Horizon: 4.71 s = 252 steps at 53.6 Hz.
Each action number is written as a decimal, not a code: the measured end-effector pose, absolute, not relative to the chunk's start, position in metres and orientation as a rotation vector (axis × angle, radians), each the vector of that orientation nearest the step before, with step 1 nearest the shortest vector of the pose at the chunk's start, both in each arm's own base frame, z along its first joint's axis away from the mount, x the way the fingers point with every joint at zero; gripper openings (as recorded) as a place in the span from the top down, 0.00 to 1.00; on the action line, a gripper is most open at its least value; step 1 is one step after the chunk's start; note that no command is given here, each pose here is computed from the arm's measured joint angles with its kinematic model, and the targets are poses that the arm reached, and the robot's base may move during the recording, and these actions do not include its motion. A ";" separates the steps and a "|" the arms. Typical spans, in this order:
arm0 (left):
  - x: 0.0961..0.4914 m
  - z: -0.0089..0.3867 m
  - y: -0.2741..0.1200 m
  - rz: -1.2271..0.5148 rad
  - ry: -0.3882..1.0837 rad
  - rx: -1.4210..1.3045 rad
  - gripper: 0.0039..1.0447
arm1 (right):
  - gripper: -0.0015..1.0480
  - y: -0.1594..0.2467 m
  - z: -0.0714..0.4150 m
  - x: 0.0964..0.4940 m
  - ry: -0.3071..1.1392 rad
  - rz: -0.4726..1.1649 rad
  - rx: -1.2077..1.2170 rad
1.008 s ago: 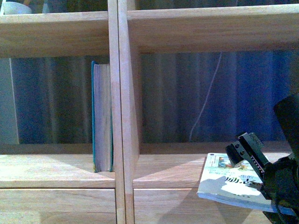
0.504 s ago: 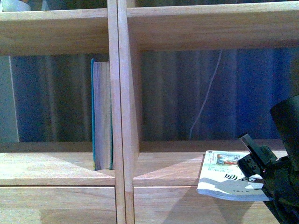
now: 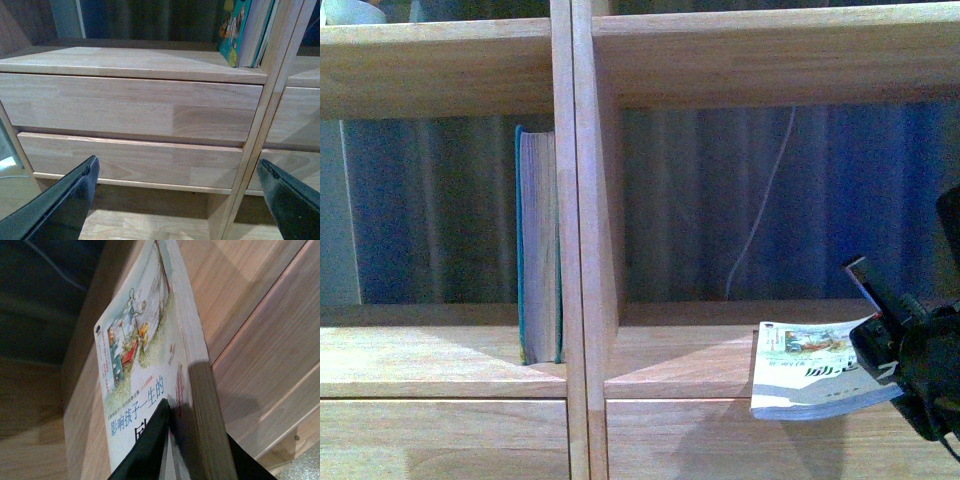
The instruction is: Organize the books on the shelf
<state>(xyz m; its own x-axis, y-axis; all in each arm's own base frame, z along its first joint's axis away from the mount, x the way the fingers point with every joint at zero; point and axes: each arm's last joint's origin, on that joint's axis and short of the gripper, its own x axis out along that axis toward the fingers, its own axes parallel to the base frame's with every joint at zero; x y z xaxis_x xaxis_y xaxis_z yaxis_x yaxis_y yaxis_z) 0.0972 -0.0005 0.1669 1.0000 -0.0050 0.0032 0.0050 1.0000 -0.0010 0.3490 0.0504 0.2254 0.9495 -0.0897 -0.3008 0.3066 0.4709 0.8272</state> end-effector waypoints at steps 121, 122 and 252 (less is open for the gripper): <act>0.097 0.167 0.000 -0.005 -0.003 -0.001 0.07 | 0.85 0.107 0.376 0.194 -0.194 0.859 0.675; 0.097 0.167 0.000 -0.005 -0.003 -0.001 0.07 | 0.85 0.107 0.376 0.194 -0.194 0.859 0.675; 0.256 0.379 -0.101 -0.793 -0.035 -0.669 0.07 | 0.85 0.109 0.395 0.216 -0.164 0.820 0.734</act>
<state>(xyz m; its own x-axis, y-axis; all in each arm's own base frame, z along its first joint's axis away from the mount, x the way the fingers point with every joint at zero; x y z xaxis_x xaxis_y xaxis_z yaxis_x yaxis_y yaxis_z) 0.2563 -0.1009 0.3789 0.7125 -0.6470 0.2715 0.6687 0.5089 -0.5421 0.2155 0.1091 0.3948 0.6851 0.6065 0.4034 -0.7151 0.4546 0.5310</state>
